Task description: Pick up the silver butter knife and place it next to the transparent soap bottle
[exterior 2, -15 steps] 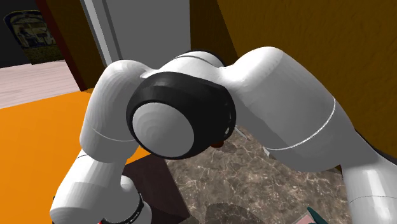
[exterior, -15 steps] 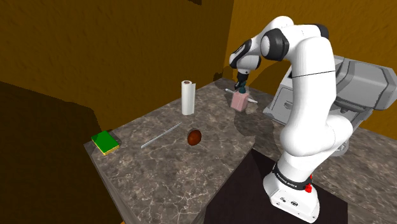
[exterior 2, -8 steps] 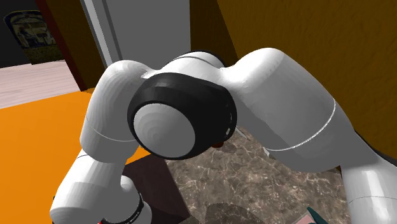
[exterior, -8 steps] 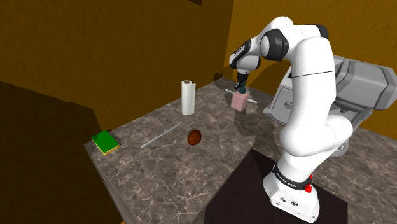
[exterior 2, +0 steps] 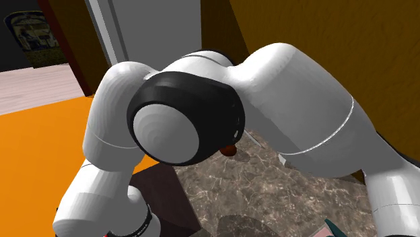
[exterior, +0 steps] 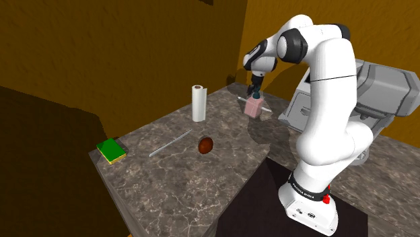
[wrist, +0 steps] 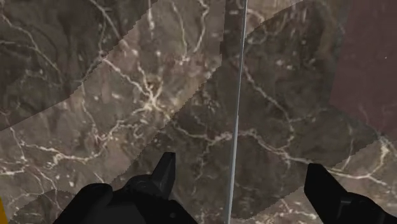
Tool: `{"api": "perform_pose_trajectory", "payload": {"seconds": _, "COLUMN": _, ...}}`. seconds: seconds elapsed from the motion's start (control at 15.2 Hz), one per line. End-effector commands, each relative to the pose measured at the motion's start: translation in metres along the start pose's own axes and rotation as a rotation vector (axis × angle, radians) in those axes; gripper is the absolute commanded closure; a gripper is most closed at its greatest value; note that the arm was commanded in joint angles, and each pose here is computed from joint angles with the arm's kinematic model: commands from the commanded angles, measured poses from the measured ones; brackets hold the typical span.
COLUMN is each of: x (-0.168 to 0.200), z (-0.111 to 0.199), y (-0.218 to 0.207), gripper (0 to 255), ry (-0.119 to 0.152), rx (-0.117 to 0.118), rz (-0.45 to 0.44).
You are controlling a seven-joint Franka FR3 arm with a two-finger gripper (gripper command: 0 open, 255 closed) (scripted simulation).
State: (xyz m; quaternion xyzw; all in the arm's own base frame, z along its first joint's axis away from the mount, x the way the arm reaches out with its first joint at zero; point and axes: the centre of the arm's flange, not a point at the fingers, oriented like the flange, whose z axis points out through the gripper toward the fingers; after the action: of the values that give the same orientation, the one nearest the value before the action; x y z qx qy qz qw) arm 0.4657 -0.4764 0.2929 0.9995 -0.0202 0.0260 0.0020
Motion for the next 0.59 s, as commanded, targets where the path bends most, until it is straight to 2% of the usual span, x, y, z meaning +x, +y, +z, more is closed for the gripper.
{"api": "perform_pose_trajectory", "payload": {"seconds": 0.0, "x": 0.001, "z": -0.024, "y": 0.000, "gripper": 0, "ry": 0.000, "rx": 0.000, "rz": 0.000}}
{"api": "perform_pose_trajectory", "payload": {"seconds": 0.07, "x": 0.001, "z": -0.034, "y": 0.000, "gripper": 0, "ry": 0.000, "rx": 0.000, "rz": 0.000}}
{"api": "perform_pose_trajectory", "payload": {"seconds": 0.53, "x": 0.001, "z": -0.034, "y": 0.000, "gripper": 0, "ry": 0.000, "rx": 0.000, "rz": 0.000}}
